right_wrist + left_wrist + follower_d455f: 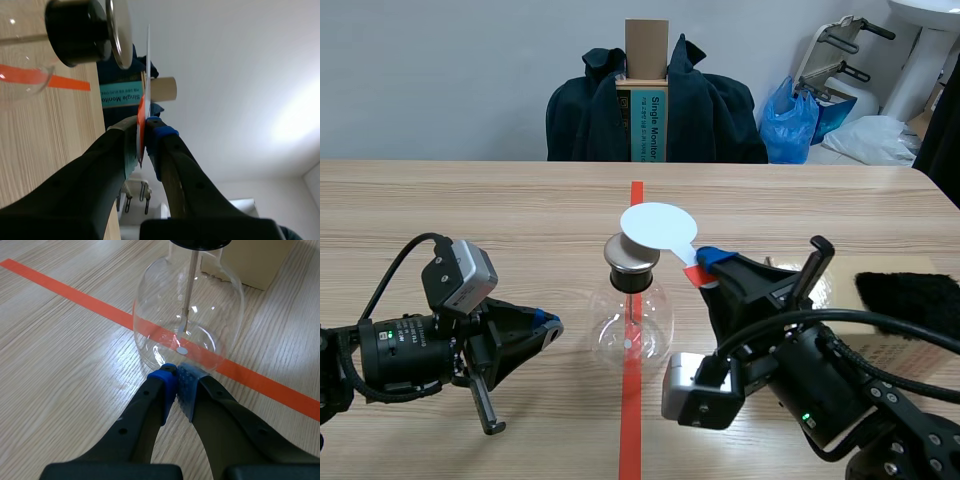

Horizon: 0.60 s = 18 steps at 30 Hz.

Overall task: Do the electroscope experiment.
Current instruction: 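Bring the plate to the electroscope and point at the metal foil, then move the plate toward and away from the electroscope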

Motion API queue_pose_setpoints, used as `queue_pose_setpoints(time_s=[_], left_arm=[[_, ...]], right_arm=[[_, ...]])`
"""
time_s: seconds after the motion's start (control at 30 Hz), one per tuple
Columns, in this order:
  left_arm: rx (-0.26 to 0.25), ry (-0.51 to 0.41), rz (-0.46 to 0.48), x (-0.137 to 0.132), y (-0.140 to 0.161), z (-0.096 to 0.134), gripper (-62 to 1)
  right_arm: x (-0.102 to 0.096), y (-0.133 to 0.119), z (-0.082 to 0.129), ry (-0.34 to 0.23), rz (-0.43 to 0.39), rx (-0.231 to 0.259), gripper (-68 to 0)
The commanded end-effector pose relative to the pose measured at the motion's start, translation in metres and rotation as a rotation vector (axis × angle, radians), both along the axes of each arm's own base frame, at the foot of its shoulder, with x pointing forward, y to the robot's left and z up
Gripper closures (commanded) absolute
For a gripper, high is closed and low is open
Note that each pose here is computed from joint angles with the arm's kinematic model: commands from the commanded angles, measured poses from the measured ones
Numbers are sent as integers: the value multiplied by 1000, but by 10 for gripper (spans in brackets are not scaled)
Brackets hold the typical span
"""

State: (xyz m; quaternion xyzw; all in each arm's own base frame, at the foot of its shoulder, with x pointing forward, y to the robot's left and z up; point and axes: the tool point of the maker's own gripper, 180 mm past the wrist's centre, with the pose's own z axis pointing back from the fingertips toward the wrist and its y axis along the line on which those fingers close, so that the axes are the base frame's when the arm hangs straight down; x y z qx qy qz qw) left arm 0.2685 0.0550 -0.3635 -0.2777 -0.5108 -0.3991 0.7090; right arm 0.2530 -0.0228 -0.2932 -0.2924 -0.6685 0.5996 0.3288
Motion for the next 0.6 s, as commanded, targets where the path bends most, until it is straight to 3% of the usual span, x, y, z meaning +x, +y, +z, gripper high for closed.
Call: queue_pose_setpoints(time_s=[0.0,0.3,0.57], left_arm=[[-36,-26,-4,3,-7,11,-15],[-36,-26,-4,3,-7,11,-15],[-36,-26,-4,3,-7,11,-15]], right_arm=[[4,1,10,-43,12,1,-8],[-7,14,8,-56,102,-30,-8],[-11,18,8,-59,132,-33,-8]])
